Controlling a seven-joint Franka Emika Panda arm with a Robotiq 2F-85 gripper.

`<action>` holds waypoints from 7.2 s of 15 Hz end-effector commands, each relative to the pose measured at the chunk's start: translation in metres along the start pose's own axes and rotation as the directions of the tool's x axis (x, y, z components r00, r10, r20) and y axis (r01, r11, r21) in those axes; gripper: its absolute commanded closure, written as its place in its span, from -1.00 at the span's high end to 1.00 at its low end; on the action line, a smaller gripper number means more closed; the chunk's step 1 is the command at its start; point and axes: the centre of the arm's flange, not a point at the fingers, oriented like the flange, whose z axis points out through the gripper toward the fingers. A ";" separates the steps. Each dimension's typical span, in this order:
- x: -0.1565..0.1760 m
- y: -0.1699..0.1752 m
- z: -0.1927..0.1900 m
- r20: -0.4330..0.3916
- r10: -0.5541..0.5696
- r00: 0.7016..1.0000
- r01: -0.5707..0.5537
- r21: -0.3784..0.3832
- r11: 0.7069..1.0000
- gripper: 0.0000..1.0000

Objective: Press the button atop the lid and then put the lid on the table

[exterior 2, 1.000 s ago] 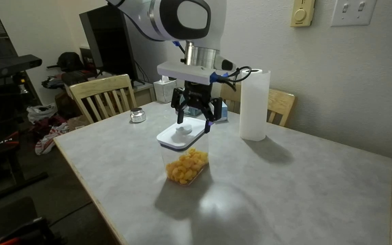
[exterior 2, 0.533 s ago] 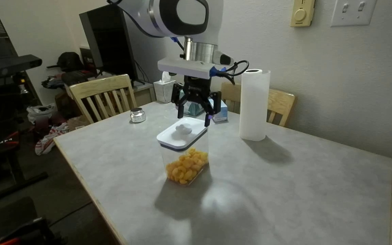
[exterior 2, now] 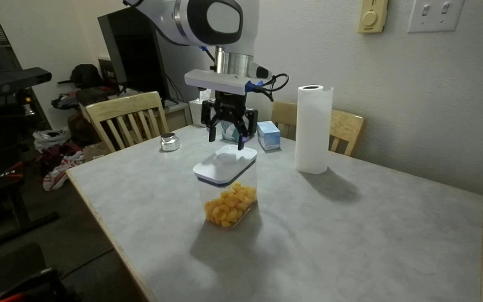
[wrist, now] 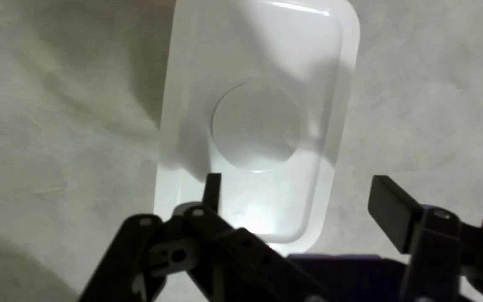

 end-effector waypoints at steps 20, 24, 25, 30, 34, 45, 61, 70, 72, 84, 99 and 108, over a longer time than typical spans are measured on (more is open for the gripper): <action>-0.020 -0.009 0.018 0.046 0.051 0.998 -0.052 0.030 0.998 0.91; -0.031 -0.003 0.026 0.063 0.057 0.996 -0.059 0.040 0.997 1.00; -0.031 -0.001 0.021 0.058 0.036 0.998 -0.039 0.041 0.998 1.00; -0.015 0.000 0.020 0.047 0.046 0.998 -0.047 0.023 0.999 1.00; -0.011 0.013 0.022 0.080 0.049 0.996 -0.049 0.002 0.999 1.00; -0.023 0.012 0.033 0.069 0.107 0.992 -0.108 0.003 0.994 0.96; -0.032 0.002 0.026 0.047 0.206 0.977 -0.206 -0.010 0.979 -0.52; -0.046 0.001 -0.011 0.056 0.262 0.963 -0.258 -0.075 0.963 -0.52; -0.046 0.002 -0.021 0.054 0.260 0.964 -0.255 -0.090 0.963 -0.52; 0.014 -0.018 -0.068 0.003 0.137 0.991 -0.136 -0.091 0.986 -0.52; 0.107 -0.060 -0.036 0.001 0.083 0.997 -0.083 -0.002 0.997 -0.52; 0.095 -0.174 0.041 0.075 0.086 0.993 -0.087 0.001 0.996 -0.52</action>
